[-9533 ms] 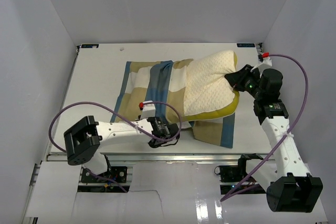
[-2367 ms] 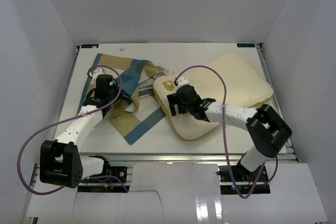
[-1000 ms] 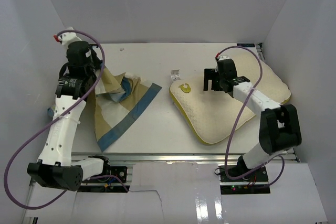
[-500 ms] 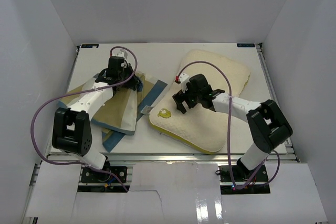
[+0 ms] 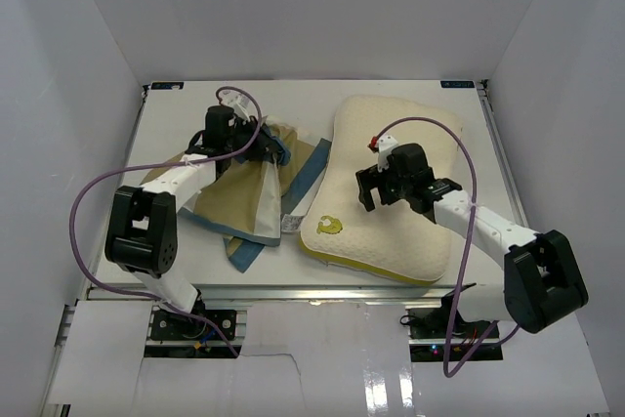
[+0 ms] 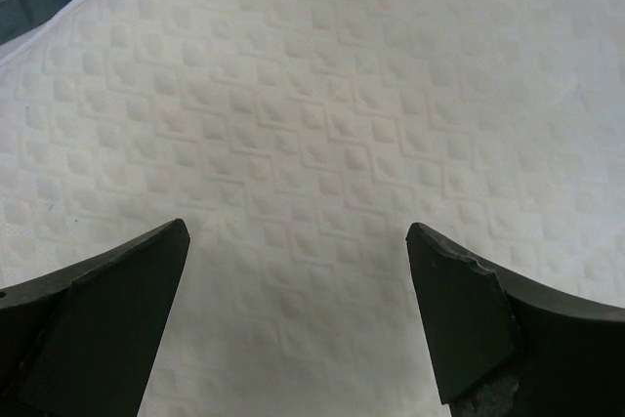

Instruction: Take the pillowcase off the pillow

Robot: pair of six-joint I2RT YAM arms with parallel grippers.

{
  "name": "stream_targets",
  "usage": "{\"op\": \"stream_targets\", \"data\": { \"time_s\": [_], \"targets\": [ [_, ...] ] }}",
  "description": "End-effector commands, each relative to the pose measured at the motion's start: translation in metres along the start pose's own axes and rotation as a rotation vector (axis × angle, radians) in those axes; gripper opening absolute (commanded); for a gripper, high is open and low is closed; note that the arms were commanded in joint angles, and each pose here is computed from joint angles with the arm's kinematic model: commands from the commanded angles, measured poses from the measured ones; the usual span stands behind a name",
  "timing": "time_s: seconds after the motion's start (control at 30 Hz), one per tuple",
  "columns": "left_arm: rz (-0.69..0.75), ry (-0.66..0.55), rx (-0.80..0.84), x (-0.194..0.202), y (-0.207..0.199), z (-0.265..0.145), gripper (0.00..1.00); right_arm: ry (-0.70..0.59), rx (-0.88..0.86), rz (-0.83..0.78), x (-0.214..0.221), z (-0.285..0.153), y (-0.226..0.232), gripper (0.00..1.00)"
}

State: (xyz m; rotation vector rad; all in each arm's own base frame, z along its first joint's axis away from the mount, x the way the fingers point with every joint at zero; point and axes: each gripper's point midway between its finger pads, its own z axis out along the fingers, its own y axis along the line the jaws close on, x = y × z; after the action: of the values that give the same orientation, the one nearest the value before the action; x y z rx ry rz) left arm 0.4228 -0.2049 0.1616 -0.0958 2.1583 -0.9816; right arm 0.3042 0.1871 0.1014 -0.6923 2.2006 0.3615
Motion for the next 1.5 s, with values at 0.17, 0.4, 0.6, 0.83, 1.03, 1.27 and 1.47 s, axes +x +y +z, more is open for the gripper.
{"op": "stream_targets", "data": {
  "time_s": [0.17,0.4,0.6,0.83,1.03,1.27,1.47],
  "targets": [
    [-0.158,-0.032,-0.430,0.029,0.117,-0.015,0.40,0.092,0.250,0.286,0.041,-0.007,-0.044,0.98],
    [-0.087,-0.116,-0.526,0.000,0.107,-0.051,0.69,0.103,0.274,0.305,0.040,0.000,-0.111,0.98],
    [-0.020,-0.174,-0.507,-0.020,0.072,-0.070,0.76,0.264,0.311,0.221,0.005,0.029,-0.156,0.98],
    [0.092,-0.148,-0.478,-0.011,0.027,-0.063,0.98,0.187,0.259,0.135,-0.019,0.018,-0.125,0.98],
    [0.226,-0.144,-0.409,-0.001,-0.025,-0.076,0.98,0.066,0.422,0.213,-0.047,-0.050,-0.125,0.96],
    [0.226,-0.162,-0.271,0.040,-0.048,-0.120,0.98,-0.301,0.096,0.264,-0.089,-0.126,-0.032,0.90],
    [0.241,-0.154,0.053,0.086,-0.082,-0.154,0.98,-0.450,-0.166,0.286,-0.066,-0.156,0.044,0.90]
  ]
}}
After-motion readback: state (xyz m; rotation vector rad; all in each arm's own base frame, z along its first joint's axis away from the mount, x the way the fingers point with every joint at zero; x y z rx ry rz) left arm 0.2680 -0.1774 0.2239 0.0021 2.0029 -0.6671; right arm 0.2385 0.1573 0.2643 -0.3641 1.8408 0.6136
